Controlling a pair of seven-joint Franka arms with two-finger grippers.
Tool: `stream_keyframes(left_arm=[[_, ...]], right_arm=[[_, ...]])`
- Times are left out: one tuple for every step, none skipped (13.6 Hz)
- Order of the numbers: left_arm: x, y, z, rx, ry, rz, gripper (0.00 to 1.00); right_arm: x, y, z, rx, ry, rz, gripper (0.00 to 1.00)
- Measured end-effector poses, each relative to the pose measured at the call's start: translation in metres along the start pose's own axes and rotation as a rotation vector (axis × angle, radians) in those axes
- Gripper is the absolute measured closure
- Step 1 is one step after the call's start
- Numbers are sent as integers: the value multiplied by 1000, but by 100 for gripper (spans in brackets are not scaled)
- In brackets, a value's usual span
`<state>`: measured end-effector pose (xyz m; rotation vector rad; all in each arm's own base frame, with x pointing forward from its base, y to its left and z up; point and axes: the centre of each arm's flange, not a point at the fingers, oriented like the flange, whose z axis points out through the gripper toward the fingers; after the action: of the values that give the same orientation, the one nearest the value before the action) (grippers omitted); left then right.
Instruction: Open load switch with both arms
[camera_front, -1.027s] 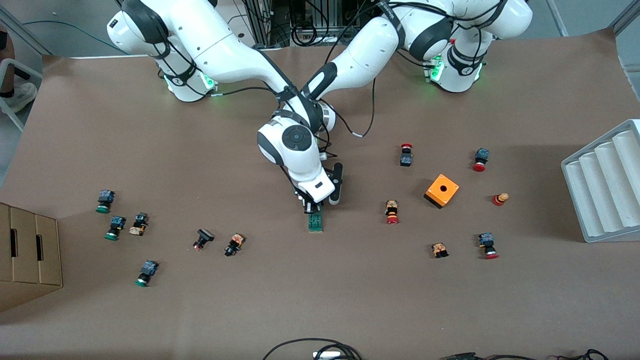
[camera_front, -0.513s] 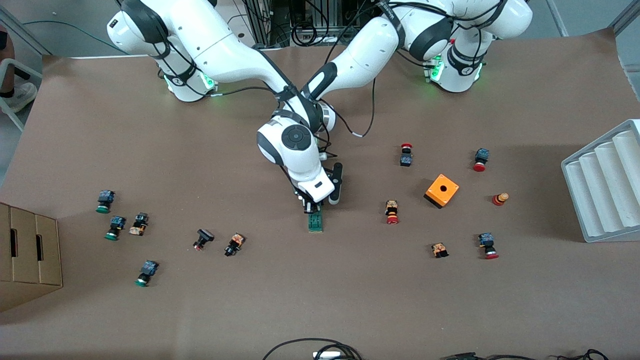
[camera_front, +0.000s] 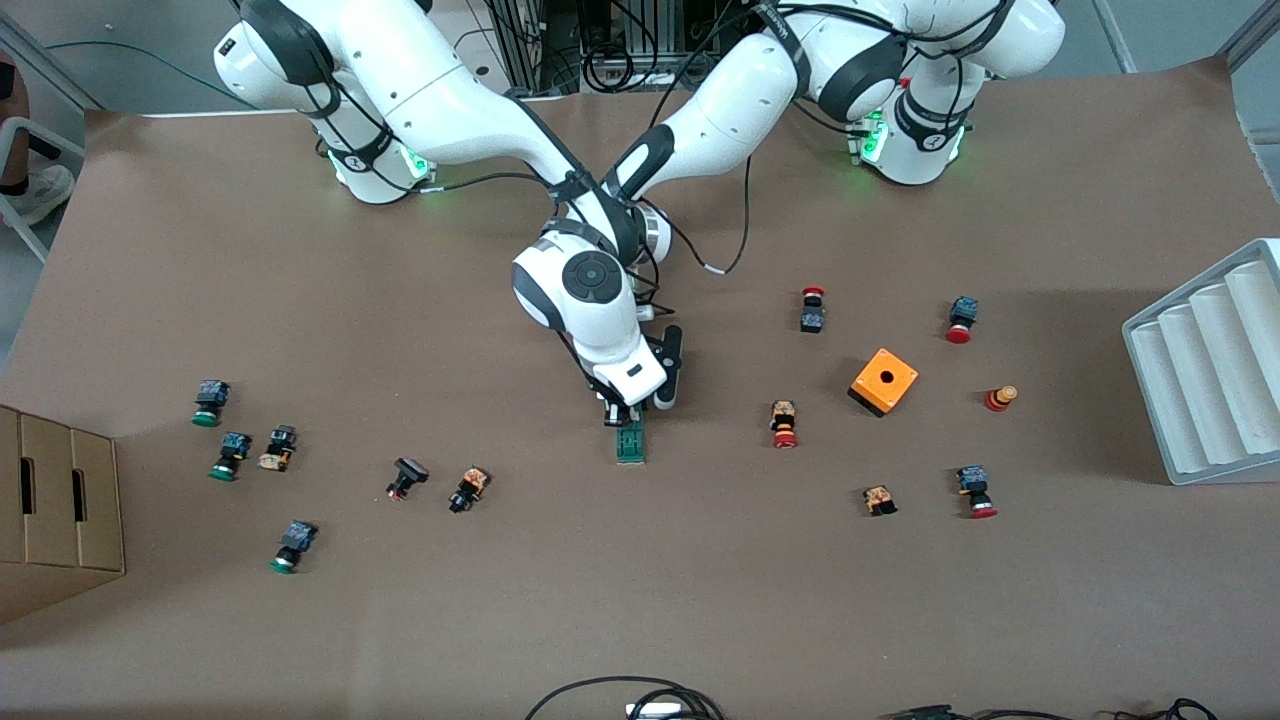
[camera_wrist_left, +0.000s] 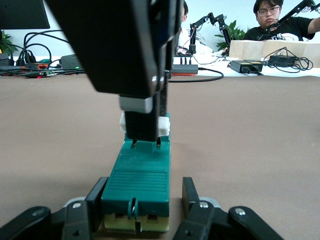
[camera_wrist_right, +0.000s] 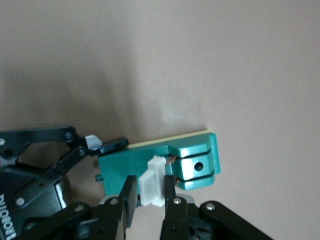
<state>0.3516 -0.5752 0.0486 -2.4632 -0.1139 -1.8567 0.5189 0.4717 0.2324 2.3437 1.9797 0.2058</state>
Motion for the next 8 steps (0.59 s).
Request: stream_keyframes(left_arm=[[0,0,0,0,0,0,34],[0,0,0,0,0,0,34],[0,0,0,0,0,0,34],[0,0,0,0,0,0,34],[0,0,0,0,0,0,34],[0,0,0,0,0,0,34],[0,0,0,0,0,0,34],[0,0,0,0,0,0,34]], right_arm=[[-2,1,-1,4,-6,2,71],[-3,2,-1,6,-9,5,67],[-4,3,-2,9,-13,7,63],[-6,4,-2,12,-18,9,63],[-6,4,-3,13,-18,10,64],[-6,4,-4,12,-17,11,65],[-6,5,-4,12,-16,11,66],[-6,5,-4,12,-16,11,68]])
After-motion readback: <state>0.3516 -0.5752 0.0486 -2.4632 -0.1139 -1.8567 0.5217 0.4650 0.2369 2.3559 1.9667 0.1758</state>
